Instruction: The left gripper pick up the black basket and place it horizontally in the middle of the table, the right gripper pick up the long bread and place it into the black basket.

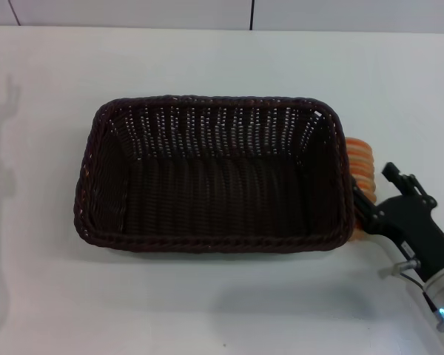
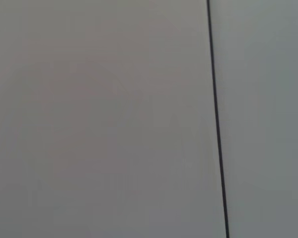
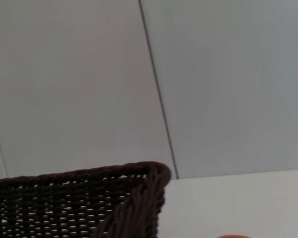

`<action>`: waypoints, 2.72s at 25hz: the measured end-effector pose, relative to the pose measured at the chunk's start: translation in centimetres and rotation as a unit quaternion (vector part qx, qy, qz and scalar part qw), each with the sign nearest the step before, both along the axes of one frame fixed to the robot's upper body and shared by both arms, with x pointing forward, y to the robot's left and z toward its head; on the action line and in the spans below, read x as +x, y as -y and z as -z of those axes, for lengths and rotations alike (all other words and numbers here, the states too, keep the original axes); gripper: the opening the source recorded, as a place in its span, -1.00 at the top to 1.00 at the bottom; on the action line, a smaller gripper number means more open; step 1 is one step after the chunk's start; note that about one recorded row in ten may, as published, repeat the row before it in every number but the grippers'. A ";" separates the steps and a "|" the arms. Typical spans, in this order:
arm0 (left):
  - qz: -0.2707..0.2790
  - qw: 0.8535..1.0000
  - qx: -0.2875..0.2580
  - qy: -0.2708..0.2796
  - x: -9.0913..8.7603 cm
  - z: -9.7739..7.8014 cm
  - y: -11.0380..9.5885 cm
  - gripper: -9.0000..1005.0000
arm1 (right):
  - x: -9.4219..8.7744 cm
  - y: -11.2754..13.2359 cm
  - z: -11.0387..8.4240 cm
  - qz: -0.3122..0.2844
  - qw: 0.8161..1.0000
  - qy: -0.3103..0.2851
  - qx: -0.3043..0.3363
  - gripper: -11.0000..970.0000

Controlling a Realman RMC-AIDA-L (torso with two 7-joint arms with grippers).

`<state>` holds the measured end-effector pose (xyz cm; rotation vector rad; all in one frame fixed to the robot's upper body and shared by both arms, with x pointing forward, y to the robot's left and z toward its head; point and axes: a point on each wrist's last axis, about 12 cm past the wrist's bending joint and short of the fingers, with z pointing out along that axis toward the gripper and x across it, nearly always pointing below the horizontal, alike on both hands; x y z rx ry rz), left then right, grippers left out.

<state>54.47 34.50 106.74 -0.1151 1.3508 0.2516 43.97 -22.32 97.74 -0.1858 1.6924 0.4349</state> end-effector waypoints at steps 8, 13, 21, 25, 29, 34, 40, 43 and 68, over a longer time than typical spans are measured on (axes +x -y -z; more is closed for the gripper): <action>0.006 1.000 0.005 -0.005 0.3 0.1 0.2 -0.56 | 0.9 -0.5 0.2 -0.009 1.000 -0.023 -0.001 -0.51; 0.009 1.000 0.006 -0.003 0.7 -0.1 0.4 -0.56 | 1.3 0.1 0.6 0.002 0.999 -0.050 0.015 -0.50; 0.011 1.000 0.006 0.000 1.1 -0.4 0.6 -0.56 | 0.9 1.1 -0.1 0.042 0.998 -0.017 0.040 -0.28; 0.011 1.000 0.008 -0.002 1.2 -0.3 0.5 -0.56 | -0.3 2.0 -1.4 0.078 0.993 0.048 0.071 -0.24; 0.011 1.000 0.009 -0.005 1.3 -0.2 0.5 -0.56 | -2.0 2.9 -3.1 0.100 0.981 0.132 0.102 -0.20; 0.010 1.000 0.010 -0.009 1.2 0.0 0.5 -0.56 | -2.7 1.5 -5.7 0.022 0.963 0.232 0.137 -0.14; 0.012 1.000 0.009 -0.013 1.4 0.1 0.6 -0.56 | 0.5 -2.2 -6.2 -0.105 0.964 0.203 0.135 0.02; 0.012 1.000 0.009 -0.014 1.3 0.2 0.6 -0.56 | 1.9 -4.0 -5.9 -0.129 0.970 0.164 0.125 -0.09; 0.000 0.999 0.012 -0.031 0.3 1.2 -0.1 -0.56 | -0.3 0.2 -6.7 -0.014 0.957 0.233 0.173 -0.59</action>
